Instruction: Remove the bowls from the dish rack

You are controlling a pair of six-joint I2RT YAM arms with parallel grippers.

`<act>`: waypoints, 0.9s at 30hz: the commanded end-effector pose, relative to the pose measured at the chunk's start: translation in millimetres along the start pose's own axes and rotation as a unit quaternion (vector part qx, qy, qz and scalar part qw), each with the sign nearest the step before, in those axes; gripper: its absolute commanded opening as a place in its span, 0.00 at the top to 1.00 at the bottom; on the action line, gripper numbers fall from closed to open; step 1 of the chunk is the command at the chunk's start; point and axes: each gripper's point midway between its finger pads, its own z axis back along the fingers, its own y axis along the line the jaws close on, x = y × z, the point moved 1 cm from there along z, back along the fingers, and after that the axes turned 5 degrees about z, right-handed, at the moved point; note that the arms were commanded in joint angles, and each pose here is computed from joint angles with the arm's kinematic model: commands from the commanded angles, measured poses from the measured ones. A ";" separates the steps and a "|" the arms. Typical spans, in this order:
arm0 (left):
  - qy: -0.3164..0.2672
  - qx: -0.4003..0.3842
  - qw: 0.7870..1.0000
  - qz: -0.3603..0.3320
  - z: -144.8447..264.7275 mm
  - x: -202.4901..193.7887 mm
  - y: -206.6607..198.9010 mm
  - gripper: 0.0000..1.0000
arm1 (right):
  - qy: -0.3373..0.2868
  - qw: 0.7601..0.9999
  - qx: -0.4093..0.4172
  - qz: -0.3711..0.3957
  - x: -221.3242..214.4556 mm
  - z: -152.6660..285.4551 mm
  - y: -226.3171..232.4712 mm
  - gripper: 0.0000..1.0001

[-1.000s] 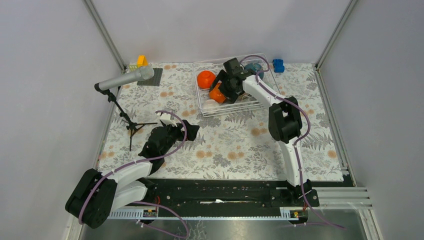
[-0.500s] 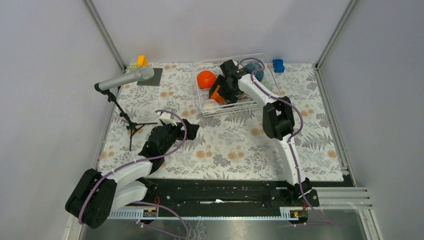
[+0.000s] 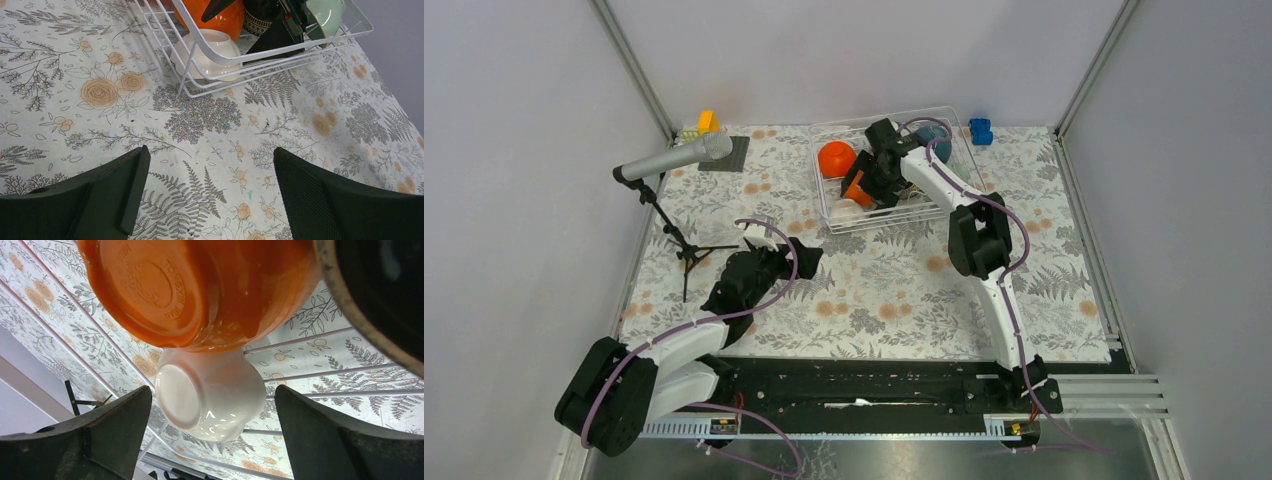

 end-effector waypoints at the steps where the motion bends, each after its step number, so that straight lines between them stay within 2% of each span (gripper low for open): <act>1: -0.029 -0.016 0.999 -0.006 -6.2 21.3 -12.3 0.01 | 0.075 0.996 0.037 -0.028 -24.4 -3.8 10.1 0.00; 11: -0.029 -0.014 0.999 -0.007 -6.9 21.8 -11.8 0.01 | 0.079 0.994 0.063 -0.035 -23.5 4.1 23.6 0.00; 14: -0.030 -0.013 0.999 -0.007 -6.9 21.9 -11.6 0.01 | 0.075 0.994 0.065 -0.036 -22.8 9.4 25.4 0.04; 17: -0.029 -0.012 0.999 -0.008 -6.8 21.6 -11.1 0.01 | 0.060 0.995 0.072 -0.038 -19.0 19.0 29.1 0.12; 19: -0.030 -0.012 0.999 -0.008 -6.7 21.8 -11.2 0.01 | 0.048 0.995 0.076 -0.038 -16.0 25.2 31.8 0.22; 24: -0.030 -0.011 0.999 -0.009 -6.6 22.1 -11.0 0.01 | 0.031 0.995 0.083 -0.039 -11.1 36.6 37.2 0.40; 27: -0.031 -0.012 0.999 -0.009 -6.3 22.6 -11.3 0.01 | 0.018 0.996 0.080 -0.037 -8.5 41.8 37.1 0.44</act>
